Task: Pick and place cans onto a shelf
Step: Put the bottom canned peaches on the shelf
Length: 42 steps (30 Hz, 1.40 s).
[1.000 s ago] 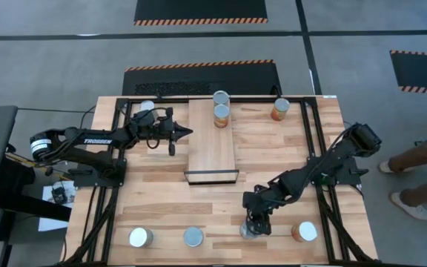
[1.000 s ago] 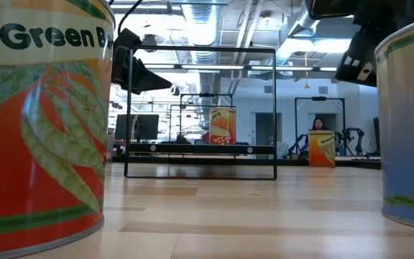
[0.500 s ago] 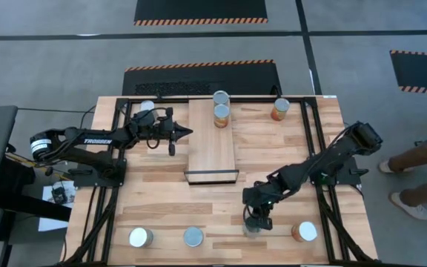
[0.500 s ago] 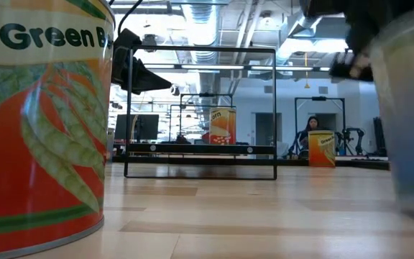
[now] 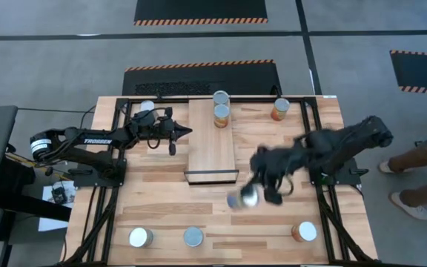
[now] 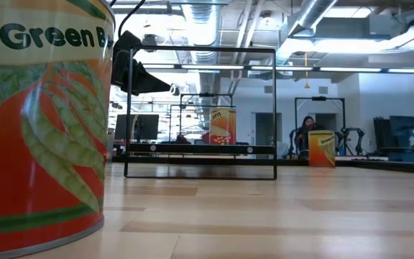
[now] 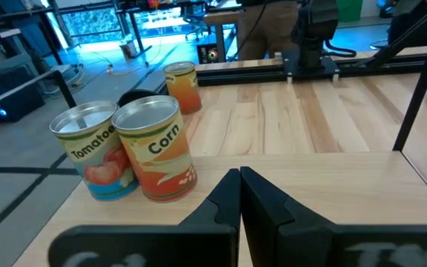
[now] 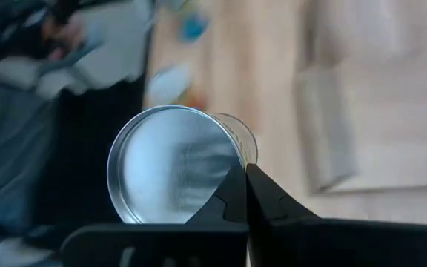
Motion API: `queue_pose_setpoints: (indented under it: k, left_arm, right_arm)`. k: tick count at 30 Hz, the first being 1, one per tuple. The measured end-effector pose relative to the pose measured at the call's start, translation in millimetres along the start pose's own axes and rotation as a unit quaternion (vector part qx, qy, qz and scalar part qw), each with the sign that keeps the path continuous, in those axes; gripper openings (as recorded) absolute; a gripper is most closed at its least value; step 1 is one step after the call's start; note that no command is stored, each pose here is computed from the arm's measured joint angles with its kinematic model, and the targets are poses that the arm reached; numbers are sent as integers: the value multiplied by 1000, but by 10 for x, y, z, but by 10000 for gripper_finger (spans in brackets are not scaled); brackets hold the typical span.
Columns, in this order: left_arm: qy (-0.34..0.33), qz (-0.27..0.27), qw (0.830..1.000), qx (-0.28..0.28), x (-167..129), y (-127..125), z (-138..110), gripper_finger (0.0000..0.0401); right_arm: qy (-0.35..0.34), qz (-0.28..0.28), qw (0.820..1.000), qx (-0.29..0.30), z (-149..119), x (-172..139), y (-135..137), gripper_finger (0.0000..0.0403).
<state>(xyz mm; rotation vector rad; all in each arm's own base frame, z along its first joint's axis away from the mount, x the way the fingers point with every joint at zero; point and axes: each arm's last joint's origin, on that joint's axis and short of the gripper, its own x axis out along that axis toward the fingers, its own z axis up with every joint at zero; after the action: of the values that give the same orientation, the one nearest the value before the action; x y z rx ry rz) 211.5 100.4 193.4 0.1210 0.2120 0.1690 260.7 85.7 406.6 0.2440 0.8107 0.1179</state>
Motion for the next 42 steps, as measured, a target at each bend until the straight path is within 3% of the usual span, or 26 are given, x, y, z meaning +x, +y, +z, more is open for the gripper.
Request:
queue_pose_setpoints:
  k: [4,8,14,19,28,42]
  left_arm:
    - [0,0,1000,0,0,0,1,0]
    - [0,0,1000,0,0,0,1,0]
    - [1,0,1000,0,0,0,-1,0]
    - [7,-1,1000,2,-1,-3,-13,0]
    - [12,-3,1000,6,0,-5,-25,0]
    - [12,-3,1000,4,0,-5,-23,0]
  right_arm:
    - [-43,-88,995,-13,316,-314,-307,5]
    - [-53,-149,987,26,556,-406,-797,3]
    - [38,-165,980,102,598,-58,-1645,4]
    - [98,-155,975,128,578,381,-2110,3]
    - [156,-148,967,136,517,892,-2353,3]
    - [135,-179,964,141,533,971,-2423,5]
